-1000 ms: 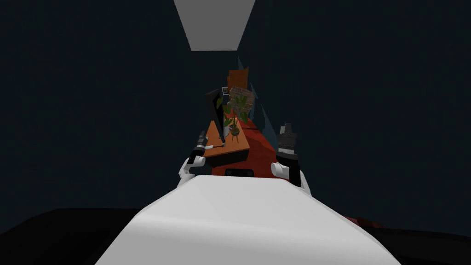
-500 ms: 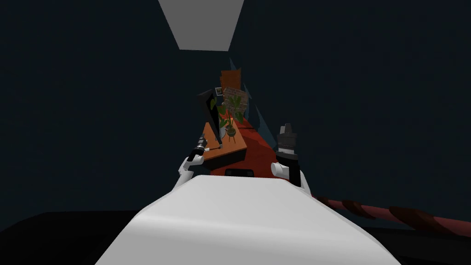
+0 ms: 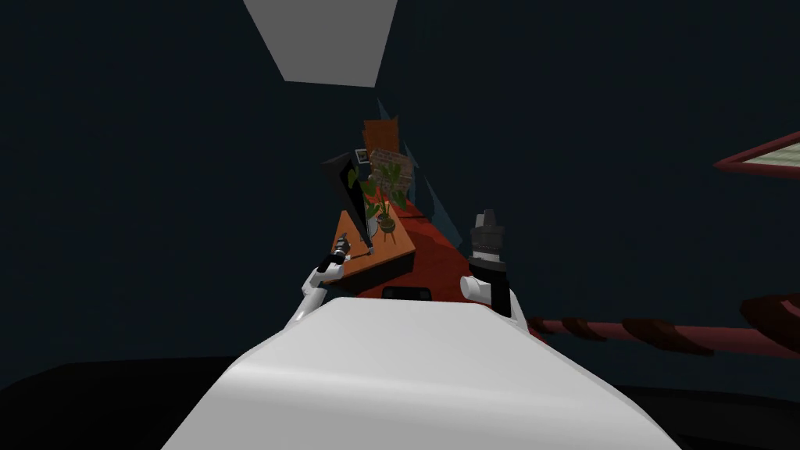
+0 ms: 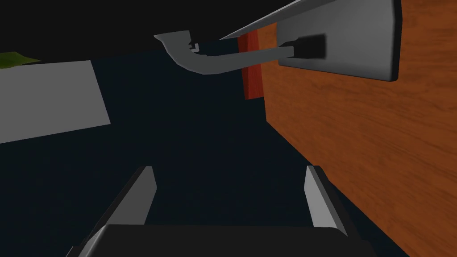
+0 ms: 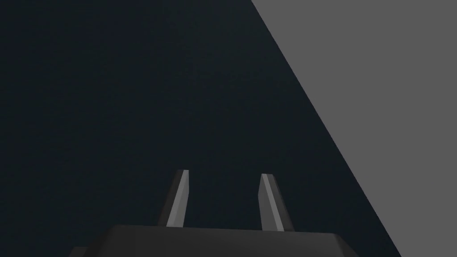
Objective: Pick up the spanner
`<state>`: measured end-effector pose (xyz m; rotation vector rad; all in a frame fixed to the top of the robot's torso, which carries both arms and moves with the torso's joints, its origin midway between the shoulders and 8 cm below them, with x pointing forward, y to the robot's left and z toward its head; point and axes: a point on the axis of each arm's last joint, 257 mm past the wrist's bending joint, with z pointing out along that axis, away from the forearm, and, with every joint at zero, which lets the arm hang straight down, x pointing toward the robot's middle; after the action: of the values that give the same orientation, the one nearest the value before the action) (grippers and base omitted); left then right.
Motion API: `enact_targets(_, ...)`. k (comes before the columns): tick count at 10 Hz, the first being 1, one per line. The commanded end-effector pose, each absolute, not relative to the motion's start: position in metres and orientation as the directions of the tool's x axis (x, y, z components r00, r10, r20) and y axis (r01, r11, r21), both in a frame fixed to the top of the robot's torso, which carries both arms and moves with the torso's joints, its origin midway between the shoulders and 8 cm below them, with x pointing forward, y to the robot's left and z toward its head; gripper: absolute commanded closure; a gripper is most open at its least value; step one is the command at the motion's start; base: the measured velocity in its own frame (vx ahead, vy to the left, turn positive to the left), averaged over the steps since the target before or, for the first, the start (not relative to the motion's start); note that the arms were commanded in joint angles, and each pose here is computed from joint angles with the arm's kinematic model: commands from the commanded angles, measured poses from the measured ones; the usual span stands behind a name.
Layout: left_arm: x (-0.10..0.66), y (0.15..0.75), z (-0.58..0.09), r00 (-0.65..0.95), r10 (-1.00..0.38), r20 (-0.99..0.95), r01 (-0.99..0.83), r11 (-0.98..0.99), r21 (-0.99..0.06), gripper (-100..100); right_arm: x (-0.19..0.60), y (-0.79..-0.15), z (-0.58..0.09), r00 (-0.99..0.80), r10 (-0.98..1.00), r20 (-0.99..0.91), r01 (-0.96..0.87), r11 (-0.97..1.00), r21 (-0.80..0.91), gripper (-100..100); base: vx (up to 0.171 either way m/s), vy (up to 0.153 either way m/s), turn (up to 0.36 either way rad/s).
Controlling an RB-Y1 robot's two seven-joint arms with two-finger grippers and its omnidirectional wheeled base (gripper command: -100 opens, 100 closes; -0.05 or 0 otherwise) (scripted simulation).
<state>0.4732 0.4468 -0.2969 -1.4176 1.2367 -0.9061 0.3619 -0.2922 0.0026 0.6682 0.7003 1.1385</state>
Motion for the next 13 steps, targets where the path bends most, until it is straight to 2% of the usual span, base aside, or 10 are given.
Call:
enact_targets(1,0.469,0.458,-0.319,0.214,-0.974,-0.068,-0.282,0.005,-0.959,-100,0.362,-0.292,0.003,0.261,0.953,-0.153,-0.566,0.279,0.776,0,-0.002,0.022,-0.124)
enact_targets(6,0.453,0.492,-0.370,0.280,-0.959,-0.043,-0.422,-0.082,-0.903,-100,0.362,-0.292,0.003,0.261,0.953,-0.153,-0.566,0.279,0.776,0,-0.001,0.014,-0.159)
enact_targets(13,0.413,0.543,-0.440,0.422,-0.907,0.006,-0.590,-0.280,-0.757,-100,0.362,-0.292,0.003,0.261,0.953,-0.153,-0.566,0.279,0.776,0,-0.001,0.026,-0.203)
